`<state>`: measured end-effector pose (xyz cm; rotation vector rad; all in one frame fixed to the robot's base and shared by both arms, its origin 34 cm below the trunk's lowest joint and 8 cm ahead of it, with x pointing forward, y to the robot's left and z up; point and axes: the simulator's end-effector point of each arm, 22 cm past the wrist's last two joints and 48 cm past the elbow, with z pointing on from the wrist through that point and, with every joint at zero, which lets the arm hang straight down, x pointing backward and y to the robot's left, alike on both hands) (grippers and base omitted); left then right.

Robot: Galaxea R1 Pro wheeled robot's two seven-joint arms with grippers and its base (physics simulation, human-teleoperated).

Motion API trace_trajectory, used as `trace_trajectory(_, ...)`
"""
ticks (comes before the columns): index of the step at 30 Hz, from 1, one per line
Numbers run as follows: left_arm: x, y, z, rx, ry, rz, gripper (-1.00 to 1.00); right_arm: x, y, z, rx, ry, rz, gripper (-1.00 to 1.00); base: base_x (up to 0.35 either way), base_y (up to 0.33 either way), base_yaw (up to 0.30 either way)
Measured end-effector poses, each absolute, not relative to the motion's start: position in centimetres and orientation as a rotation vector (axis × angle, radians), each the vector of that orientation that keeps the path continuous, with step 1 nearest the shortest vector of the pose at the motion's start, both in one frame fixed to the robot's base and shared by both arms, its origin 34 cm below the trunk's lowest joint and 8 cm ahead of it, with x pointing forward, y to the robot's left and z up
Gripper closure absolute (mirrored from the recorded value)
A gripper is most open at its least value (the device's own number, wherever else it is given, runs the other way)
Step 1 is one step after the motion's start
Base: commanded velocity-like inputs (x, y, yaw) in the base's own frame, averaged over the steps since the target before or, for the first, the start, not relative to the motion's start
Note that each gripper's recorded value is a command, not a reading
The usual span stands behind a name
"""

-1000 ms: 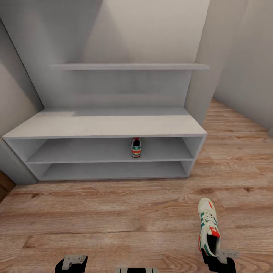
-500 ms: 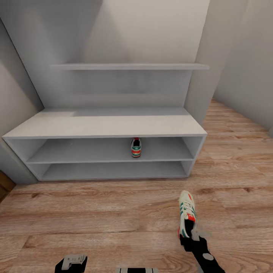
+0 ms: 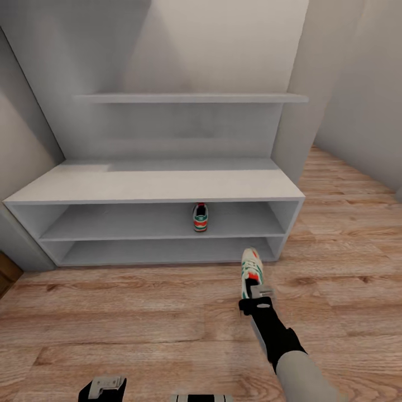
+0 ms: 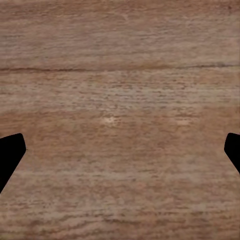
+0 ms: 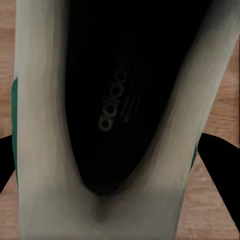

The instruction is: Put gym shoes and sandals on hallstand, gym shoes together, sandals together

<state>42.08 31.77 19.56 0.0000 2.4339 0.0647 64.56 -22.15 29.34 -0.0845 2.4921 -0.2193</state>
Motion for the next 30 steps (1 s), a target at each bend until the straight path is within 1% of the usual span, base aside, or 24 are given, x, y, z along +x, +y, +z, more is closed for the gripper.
trace_trajectory(6,42.0,31.8,19.6,0.004,2.432,0.063,-1.00,69.7,-21.6,33.3,-0.079,2.440,-0.222,1.00,0.000,0.000,0.000)
trace_trajectory(25,41.0,31.4,18.9,0.061,2.462,0.030,-1.00,71.0,-22.4,35.2,-0.063,2.424,-0.244,1.00,0.000,0.000,0.004)
trace_trajectory(30,40.7,30.7,19.1,0.124,2.467,-0.122,-1.00,70.8,-22.4,34.9,-0.064,2.430,-0.245,1.00,0.000,0.000,0.142)
